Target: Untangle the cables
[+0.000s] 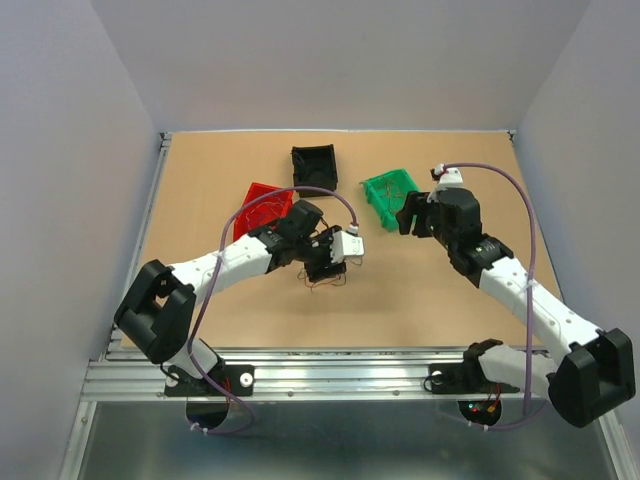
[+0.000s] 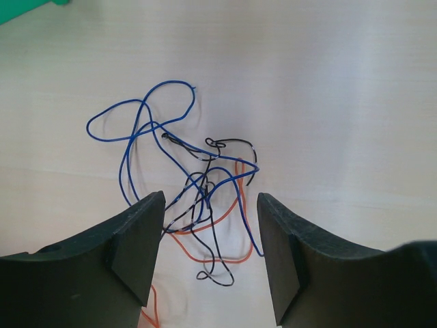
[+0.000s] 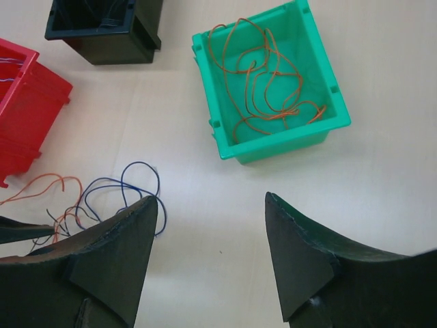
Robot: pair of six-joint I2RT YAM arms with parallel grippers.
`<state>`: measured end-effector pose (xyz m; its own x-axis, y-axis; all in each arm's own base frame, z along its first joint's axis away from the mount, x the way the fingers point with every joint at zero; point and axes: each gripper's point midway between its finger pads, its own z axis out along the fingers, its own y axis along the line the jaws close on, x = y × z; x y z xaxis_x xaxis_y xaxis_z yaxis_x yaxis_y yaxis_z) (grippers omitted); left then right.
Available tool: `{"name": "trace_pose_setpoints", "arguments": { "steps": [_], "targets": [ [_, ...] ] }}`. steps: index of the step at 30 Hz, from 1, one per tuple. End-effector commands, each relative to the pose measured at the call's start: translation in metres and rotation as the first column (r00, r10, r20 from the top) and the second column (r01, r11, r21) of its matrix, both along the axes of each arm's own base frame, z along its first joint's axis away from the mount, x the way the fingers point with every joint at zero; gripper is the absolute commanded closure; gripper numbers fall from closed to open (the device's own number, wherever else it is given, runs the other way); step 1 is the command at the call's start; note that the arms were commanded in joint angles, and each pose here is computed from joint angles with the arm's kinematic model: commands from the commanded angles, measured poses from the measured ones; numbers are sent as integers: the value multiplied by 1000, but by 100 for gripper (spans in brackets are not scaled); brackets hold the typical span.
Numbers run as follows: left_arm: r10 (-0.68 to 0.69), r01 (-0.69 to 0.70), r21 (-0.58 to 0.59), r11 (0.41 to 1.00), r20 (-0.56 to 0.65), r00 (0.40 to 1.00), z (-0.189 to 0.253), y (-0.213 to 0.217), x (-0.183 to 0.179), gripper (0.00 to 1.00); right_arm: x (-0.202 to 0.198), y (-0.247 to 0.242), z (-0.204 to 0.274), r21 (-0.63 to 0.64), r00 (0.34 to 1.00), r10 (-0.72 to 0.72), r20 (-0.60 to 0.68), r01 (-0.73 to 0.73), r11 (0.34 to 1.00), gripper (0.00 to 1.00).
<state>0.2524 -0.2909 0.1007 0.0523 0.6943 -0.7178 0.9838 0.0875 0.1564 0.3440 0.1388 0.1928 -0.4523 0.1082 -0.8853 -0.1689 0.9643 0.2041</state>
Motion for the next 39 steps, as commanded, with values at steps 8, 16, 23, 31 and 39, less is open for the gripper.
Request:
{"name": "trace_pose_setpoints", "arguments": {
  "steps": [8,16,23,31,39],
  "targets": [
    [-60,57,61,997,49,997,-25,-9,-2,38,-12,-7,34,49,991,-12,132,5,999,29],
    [-4,2,71,997,32,999,-36,-34,19,100,-13,-11,35,54,990,-34,138,26,998,29],
    [4,3,-75,997,89,996,30,-25,2,100,-16,-9,30,35,990,-5,140,0,999,34],
    [30,-9,-242,970,83,996,113,-30,-13,100,-14,25,27,5,956,215,201,-221,975,27],
    [66,-19,-353,935,122,990,155,-21,-21,100,-62,85,54,13,709,572,413,-632,774,18]
  ]
}}
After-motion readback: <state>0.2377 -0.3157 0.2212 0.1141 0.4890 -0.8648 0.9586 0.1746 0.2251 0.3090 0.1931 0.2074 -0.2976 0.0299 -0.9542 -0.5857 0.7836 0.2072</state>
